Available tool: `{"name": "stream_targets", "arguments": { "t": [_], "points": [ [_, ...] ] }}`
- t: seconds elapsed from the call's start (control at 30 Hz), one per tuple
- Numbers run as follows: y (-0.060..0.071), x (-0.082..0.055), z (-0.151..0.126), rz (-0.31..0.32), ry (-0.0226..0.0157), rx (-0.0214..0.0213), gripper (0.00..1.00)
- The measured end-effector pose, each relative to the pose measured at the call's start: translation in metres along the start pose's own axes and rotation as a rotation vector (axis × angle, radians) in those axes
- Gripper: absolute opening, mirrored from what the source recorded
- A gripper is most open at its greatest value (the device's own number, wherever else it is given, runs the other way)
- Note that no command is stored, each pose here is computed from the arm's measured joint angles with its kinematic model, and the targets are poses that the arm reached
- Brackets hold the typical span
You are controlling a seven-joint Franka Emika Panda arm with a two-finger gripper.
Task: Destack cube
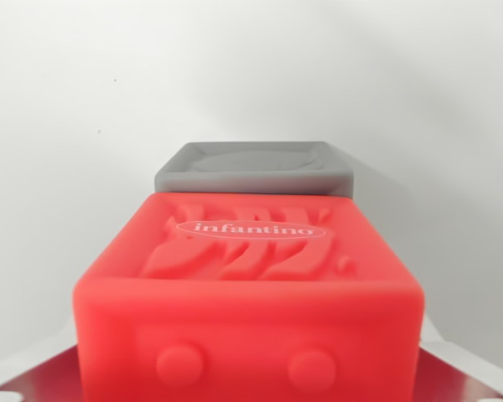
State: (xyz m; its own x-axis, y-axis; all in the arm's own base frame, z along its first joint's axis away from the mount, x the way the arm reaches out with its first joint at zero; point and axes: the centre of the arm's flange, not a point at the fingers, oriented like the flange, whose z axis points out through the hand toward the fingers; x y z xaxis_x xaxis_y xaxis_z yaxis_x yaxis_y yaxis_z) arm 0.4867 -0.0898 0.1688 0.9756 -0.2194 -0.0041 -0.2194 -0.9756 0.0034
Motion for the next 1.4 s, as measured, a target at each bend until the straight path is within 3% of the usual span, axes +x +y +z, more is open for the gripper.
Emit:
{"name": "stream_targets", "arguments": {
  "t": [0.73, 1.0, 1.4],
  "points": [
    [0.0, 0.0, 0.0, 0.0, -0.001, 0.0, 0.0],
    [0.0, 0.0, -0.006, 0.0, 0.0025, 0.0005, 0.0],
    [0.0, 0.001, -0.022, 0.0, 0.0026, 0.0017, 0.0]
  ]
}}
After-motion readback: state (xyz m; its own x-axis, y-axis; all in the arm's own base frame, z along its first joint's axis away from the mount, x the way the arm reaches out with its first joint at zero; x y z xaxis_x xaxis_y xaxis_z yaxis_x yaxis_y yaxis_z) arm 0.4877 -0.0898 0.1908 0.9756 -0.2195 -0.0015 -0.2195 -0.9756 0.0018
